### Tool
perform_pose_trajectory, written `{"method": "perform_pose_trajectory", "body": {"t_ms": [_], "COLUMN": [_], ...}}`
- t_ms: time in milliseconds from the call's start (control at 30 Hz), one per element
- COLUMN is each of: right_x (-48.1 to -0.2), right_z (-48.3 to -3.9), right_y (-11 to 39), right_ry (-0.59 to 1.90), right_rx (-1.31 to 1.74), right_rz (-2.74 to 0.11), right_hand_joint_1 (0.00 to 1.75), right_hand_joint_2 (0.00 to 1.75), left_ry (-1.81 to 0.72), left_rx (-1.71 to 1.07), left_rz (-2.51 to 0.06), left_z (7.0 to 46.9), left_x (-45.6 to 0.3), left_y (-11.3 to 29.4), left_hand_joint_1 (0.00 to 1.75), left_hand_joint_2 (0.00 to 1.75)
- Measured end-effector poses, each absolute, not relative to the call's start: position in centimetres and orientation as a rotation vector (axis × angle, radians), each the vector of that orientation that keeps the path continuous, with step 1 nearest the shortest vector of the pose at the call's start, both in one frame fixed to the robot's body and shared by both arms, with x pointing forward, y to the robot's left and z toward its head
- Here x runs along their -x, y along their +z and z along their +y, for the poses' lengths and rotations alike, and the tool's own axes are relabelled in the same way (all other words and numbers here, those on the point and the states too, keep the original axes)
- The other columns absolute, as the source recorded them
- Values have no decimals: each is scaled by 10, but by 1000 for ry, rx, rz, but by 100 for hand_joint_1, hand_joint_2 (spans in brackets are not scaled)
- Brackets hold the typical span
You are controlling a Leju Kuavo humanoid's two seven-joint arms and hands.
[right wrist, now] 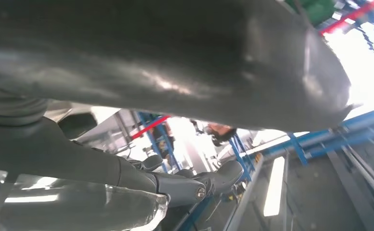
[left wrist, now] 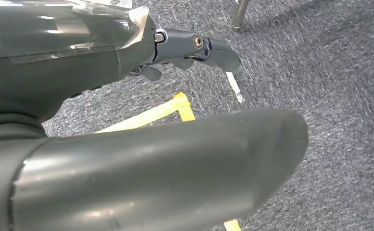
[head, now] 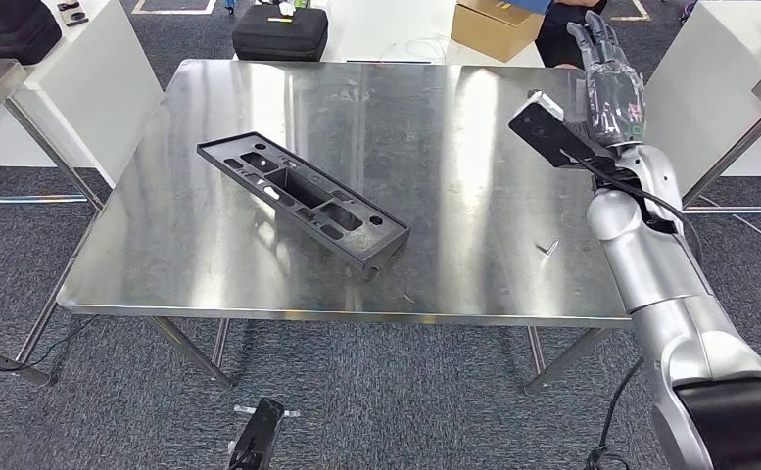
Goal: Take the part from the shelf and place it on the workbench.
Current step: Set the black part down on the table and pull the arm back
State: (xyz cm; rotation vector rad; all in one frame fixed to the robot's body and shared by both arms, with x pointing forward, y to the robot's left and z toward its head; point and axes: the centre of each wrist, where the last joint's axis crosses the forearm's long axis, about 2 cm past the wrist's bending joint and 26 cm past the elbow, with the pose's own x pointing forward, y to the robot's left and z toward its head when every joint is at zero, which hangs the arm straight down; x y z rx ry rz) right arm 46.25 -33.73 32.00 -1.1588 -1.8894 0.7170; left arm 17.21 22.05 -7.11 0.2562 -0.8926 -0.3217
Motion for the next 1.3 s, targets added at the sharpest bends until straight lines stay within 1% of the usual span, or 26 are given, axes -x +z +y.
{"method": "perform_pose_trajectory", "body": {"t_ms": [233,533,700,1300], "right_x": [-441,-427,-422,-419], "right_z": [-347,-362,-368,-368], "right_y": [316,318,308,304], "right_ry": [628,589,597,588], "right_rx": [1142,1162,1164,1143], "right_rz": [-1987,-2051,-2029,-2045], "right_hand_joint_1": [0,0,0,0], "right_hand_joint_2": [0,0,0,0], "left_ry": [-311,-299,-298,-287], "left_rx": [-272,-292,-293,-306], "left_rz": [-889,-886,-883,-878], "left_z": [228,238,238,243], "left_x": [-171,-170,-167,-166], "left_y": [-73,-74,-75,-76], "left_hand_joint_1": [0,0,0,0], "left_hand_joint_2": [0,0,0,0]}}
